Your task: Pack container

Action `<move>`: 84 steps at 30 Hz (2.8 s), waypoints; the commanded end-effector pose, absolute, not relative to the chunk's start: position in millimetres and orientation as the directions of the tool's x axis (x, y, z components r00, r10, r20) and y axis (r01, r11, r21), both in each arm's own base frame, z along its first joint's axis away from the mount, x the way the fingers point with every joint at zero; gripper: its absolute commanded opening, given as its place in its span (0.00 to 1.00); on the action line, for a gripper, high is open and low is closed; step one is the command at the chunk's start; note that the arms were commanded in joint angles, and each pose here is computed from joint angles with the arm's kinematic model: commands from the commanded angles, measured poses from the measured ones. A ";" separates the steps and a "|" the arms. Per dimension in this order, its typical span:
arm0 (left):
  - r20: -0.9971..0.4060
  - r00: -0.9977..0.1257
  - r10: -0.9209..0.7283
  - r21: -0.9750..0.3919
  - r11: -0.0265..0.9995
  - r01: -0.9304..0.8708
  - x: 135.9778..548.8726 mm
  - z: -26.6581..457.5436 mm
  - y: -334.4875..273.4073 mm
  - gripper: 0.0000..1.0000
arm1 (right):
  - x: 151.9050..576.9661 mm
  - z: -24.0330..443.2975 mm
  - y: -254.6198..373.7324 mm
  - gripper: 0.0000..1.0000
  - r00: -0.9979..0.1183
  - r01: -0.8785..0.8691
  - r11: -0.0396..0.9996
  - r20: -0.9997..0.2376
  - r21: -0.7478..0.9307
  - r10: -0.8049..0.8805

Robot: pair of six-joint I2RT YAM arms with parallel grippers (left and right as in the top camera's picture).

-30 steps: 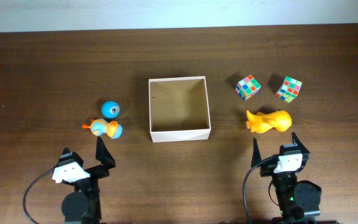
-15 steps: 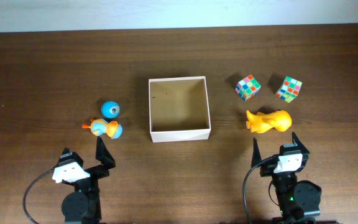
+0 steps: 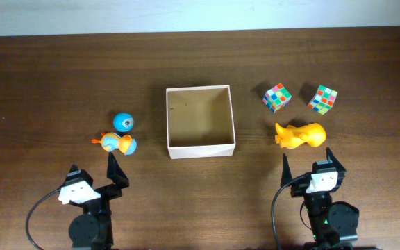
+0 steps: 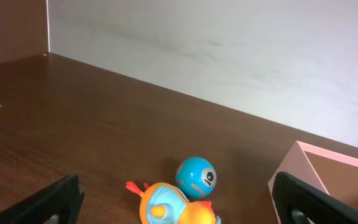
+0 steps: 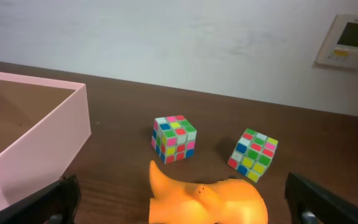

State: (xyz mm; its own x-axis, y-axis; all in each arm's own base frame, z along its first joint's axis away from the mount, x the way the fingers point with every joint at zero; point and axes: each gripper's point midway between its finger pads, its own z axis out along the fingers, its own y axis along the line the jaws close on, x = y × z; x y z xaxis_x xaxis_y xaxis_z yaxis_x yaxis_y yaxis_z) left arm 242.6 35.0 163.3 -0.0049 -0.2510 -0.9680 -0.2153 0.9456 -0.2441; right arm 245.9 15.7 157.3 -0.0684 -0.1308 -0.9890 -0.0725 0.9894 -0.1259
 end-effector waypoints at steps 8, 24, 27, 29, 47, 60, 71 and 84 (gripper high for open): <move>-0.972 -0.002 -0.236 -0.230 0.947 -0.226 242.1 162.2 37.3 0.99 | 246.0 157.5 1.1 0.99 -0.073 0.009 0.991 -0.989 -0.132 -0.131; -0.972 -0.002 -0.236 -0.230 0.947 -0.226 242.1 162.2 37.3 0.99 | 230.0 261.4 -0.9 0.99 0.050 0.021 0.996 -0.995 0.091 0.090; -0.972 -0.002 -0.236 -0.230 0.947 -0.226 242.1 162.2 37.3 0.99 | 234.8 270.5 -0.5 0.99 -0.075 0.031 0.996 -0.994 0.080 0.083; -0.972 -0.002 -0.236 -0.230 0.947 -0.226 242.1 162.2 37.3 0.99 | 244.5 271.2 0.7 0.99 -0.210 0.037 0.997 -0.975 0.068 0.075; -0.972 -0.002 -0.236 -0.230 0.947 -0.226 242.1 162.2 37.3 0.99 | 349.2 178.9 74.0 0.99 -0.920 -0.105 0.940 -0.392 0.326 0.033; -0.972 -0.002 -0.236 -0.230 0.947 -0.226 242.1 162.2 37.3 0.99 | 377.8 158.4 -73.8 0.99 -0.692 0.575 0.801 -0.423 0.168 0.585; -0.972 -0.002 -0.236 -0.230 0.947 -0.226 242.1 162.2 37.3 0.99 | 415.7 160.9 -120.0 0.99 -0.579 0.629 0.767 -0.582 0.127 0.571; -0.972 -0.002 -0.236 -0.230 0.947 -0.226 242.1 162.2 37.3 0.99 | 451.1 145.5 -112.1 0.99 -0.741 0.521 0.843 -0.420 0.135 0.525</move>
State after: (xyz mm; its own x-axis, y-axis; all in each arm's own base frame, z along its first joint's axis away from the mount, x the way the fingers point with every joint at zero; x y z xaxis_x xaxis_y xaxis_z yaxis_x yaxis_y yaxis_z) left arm 242.6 35.0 163.3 -0.0049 -0.2510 -0.9680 -0.2153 0.9456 -0.2441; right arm 429.8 -108.3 121.3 -0.7204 0.5778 -0.3837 0.5803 0.8051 0.1229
